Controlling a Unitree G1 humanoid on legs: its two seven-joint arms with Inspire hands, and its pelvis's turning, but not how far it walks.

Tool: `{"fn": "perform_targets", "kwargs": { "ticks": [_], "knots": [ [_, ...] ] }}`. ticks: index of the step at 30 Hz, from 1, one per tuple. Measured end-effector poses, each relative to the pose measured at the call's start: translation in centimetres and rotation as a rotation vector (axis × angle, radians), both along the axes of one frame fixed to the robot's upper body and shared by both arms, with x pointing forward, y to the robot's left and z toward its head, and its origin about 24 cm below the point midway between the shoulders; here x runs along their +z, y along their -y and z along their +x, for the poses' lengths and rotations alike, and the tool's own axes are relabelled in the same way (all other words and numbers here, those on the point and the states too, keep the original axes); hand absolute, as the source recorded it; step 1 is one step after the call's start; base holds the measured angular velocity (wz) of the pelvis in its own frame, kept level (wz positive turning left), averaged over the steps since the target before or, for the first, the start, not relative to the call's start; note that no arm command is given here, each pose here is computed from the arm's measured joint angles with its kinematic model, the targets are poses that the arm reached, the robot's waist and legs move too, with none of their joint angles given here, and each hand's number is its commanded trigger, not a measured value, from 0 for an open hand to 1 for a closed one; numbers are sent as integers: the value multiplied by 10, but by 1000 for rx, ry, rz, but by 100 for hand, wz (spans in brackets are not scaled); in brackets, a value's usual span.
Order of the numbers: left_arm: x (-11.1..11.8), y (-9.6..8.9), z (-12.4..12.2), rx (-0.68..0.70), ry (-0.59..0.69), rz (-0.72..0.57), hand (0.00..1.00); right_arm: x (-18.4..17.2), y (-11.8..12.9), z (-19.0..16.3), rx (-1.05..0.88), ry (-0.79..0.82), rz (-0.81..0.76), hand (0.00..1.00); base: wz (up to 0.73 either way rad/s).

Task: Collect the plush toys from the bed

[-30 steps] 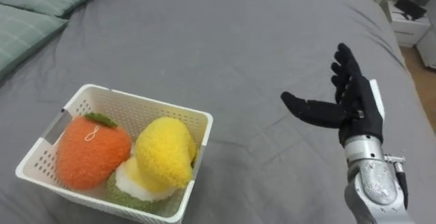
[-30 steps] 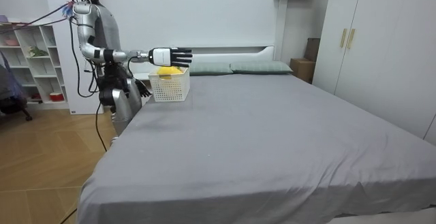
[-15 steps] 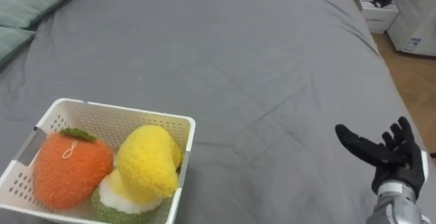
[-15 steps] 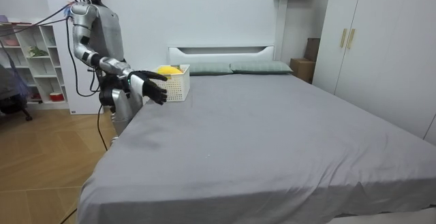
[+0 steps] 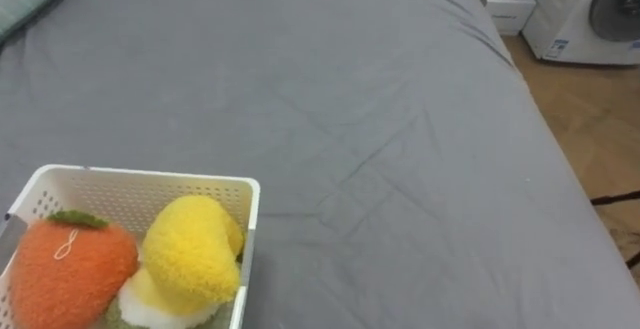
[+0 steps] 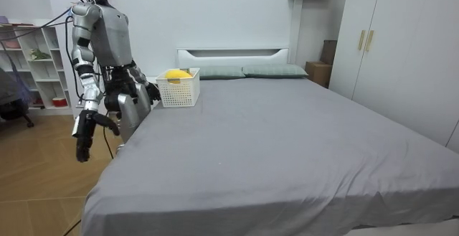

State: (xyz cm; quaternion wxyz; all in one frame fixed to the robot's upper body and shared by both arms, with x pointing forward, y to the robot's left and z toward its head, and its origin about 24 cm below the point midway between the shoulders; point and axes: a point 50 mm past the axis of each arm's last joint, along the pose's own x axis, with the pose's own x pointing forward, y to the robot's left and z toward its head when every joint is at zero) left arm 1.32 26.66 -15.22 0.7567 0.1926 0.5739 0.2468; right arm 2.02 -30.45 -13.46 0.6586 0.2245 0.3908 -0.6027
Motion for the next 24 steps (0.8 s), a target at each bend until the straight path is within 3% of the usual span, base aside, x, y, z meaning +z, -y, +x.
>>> {"fn": "perform_targets", "kwargs": {
  "ticks": [10, 16, 24],
  "knots": [
    [-2, 3, 0, -14, -16, -67, 0, -19, -25, -58, 62, -214, 158, 0, -2],
    [-4, 5, 2, -31, -56, -83, 0, -30, -46, -46, 611, -377, 295, 0, -2],
    [-5, 8, 2, -34, -87, -85, 0, -34, -54, -19, 984, -476, 340, 0, 0]
  ]
}}
